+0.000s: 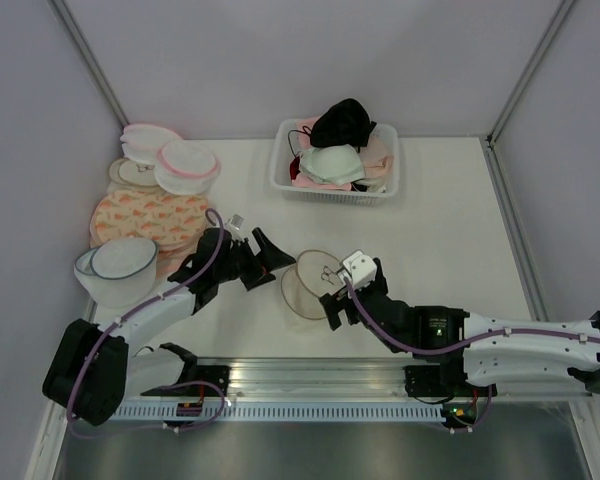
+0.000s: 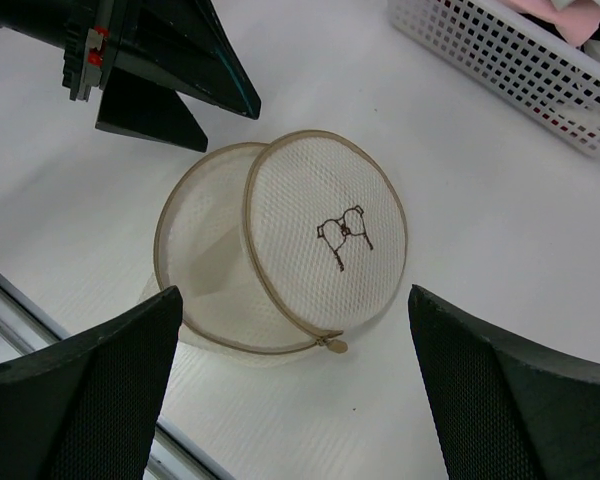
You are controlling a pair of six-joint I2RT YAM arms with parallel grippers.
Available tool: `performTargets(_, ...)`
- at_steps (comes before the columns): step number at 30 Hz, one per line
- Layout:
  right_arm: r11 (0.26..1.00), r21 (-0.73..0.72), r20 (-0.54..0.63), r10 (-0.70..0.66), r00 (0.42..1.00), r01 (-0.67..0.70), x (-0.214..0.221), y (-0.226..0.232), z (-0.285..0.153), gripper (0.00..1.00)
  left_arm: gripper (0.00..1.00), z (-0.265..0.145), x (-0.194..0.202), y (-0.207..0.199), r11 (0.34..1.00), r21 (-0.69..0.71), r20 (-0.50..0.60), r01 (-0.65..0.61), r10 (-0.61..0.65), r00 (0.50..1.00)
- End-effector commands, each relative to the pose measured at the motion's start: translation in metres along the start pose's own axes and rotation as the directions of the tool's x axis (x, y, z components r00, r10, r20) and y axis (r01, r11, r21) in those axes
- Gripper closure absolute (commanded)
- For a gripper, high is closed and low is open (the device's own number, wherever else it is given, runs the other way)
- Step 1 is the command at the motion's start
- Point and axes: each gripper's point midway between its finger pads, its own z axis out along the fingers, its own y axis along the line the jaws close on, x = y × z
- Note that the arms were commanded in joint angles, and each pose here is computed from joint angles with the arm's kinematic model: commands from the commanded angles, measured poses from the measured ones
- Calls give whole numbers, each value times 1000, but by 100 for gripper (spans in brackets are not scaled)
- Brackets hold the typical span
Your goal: Unzip the laundry bag and remove the bra
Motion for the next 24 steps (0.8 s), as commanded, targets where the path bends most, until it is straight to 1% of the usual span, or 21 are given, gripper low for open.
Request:
performTargets(1, 998, 45, 9, 53, 999, -54, 2, -6, 1, 2, 0, 7, -5, -18, 999, 11, 2, -42, 42, 999)
performTargets(3, 998, 45, 4, 52, 999, -52, 5, -5, 1, 2, 0, 12, -7, -28, 998, 27, -3, -48, 48, 999)
performTargets(4, 997, 52, 2, 54, 999, -54, 7, -6, 2, 2, 0, 19, 0, -28, 998, 17, -30, -53, 54, 998)
performTargets(5, 997, 59, 3, 57, 998, -57, 7, -8, 2, 2, 0, 23, -1, -38, 998, 31, -35, -62, 63, 997)
performTargets(7, 996, 74, 1, 56, 998, -56, 8, -11, 1, 2, 0, 35, 9, -40, 997, 4, -79, -71, 71, 994)
performTargets(9, 994, 88, 0, 60, 998, -60, 8, -14, -1, 2, 1, 43, 16, -34, 995, -35, -107, -91, 86, 991)
performTargets(12, 992, 102, 10, 73, 997, -74, 7, -21, -6, 2, 2, 50, 15, -18, 990, -105, -102, -97, 87, 991)
performTargets(13, 991, 108, 16, 77, 997, -78, 8, -25, -8, 2, 4, 50, 16, -9, 985, -145, -105, -94, 79, 991)
performTargets(15, 989, 116, 23, 87, 996, -89, 8, -28, -10, 2, 10, 51, 17, -3, 982, -159, -111, -102, 85, 990)
performTargets(16, 988, 124, 27, 87, 996, -90, 10, -31, -12, 2, 24, 52, 19, -2, 982, -154, -118, -106, 89, 989)
performTargets(18, 987, 126, 34, 94, 995, -98, 10, -33, -13, 2, 44, 53, 22, -2, 984, -144, -134, -106, 87, 987)
performTargets(19, 987, 128, 32, 93, 995, -96, 11, -34, -13, 2, 68, 55, 20, -8, 987, -114, -124, -112, 98, 987)
performTargets(21, 986, 136, 33, 90, 995, -93, 11, -35, -13, 2, 93, 55, 20, -12, 989, -97, -127, -111, 98, 987)
performTargets(22, 986, 140, 31, 88, 996, -92, 11, -35, -13, 2, 98, 56, 19, -14, 990, -93, -125, -109, 97, 987)
performTargets(24, 984, 151, 32, 90, 995, -93, 11, -38, -13, 2, 98, 56, 19, -19, 991, -71, -128, -114, 105, 986)
